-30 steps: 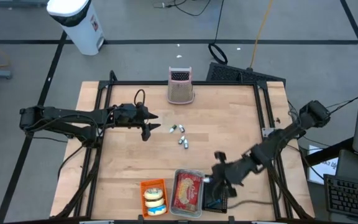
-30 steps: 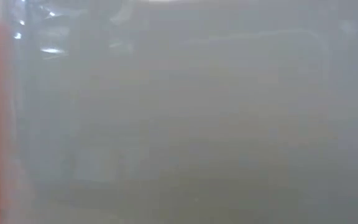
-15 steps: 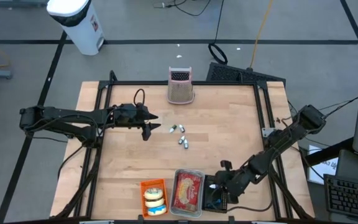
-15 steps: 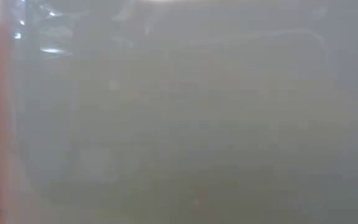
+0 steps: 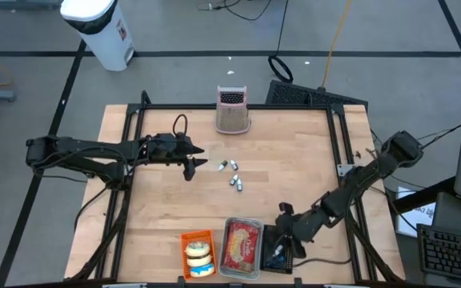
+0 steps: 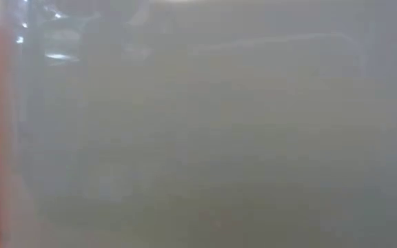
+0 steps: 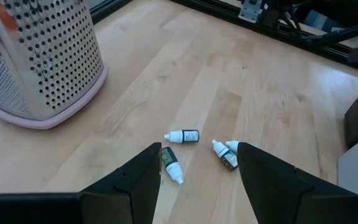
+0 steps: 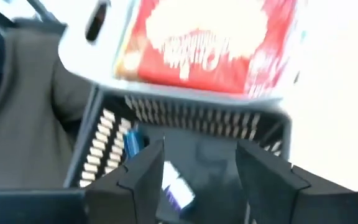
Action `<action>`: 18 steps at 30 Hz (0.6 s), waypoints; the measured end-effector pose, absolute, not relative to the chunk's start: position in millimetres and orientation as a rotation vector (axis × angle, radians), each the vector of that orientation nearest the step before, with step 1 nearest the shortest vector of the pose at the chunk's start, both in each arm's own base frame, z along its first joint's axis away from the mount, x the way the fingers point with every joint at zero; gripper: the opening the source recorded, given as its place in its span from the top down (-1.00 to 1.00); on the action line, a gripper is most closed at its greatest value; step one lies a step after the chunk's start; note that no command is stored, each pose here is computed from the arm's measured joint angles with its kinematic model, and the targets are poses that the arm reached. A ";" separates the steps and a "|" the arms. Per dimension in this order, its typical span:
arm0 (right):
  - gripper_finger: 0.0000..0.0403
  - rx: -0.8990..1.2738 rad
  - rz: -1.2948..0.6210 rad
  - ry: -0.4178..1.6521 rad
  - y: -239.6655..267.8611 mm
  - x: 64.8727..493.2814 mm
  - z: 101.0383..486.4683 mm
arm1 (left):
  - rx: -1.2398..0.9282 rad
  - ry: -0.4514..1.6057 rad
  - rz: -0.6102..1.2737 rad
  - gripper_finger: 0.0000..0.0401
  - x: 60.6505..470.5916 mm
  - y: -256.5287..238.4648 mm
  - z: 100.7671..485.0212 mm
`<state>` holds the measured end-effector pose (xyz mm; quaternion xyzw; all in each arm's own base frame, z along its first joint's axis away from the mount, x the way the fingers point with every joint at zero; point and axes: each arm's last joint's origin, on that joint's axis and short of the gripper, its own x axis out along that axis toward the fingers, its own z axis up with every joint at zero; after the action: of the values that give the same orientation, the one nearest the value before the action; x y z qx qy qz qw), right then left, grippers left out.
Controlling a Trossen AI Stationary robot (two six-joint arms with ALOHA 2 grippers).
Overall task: Pick & Place Food Item
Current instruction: Put the green food coloring bottle into the black bin
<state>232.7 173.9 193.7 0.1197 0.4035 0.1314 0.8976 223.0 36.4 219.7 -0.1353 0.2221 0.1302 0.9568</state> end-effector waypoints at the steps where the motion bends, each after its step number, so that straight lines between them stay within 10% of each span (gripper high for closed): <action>1: 0.05 0.246 0.277 0.806 169.4 233.9 200.1 | -0.270 0.454 0.263 -0.04 223.6 36.5 218.9; 18: 0.03 0.284 -0.167 0.562 14.4 295.8 215.5 | -0.305 0.611 0.260 -0.04 256.8 33.1 165.2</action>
<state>295.8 14.4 215.5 0.1393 0.2759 -0.0819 0.9475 256.8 33.1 165.2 -0.1491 0.2985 0.1272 0.9341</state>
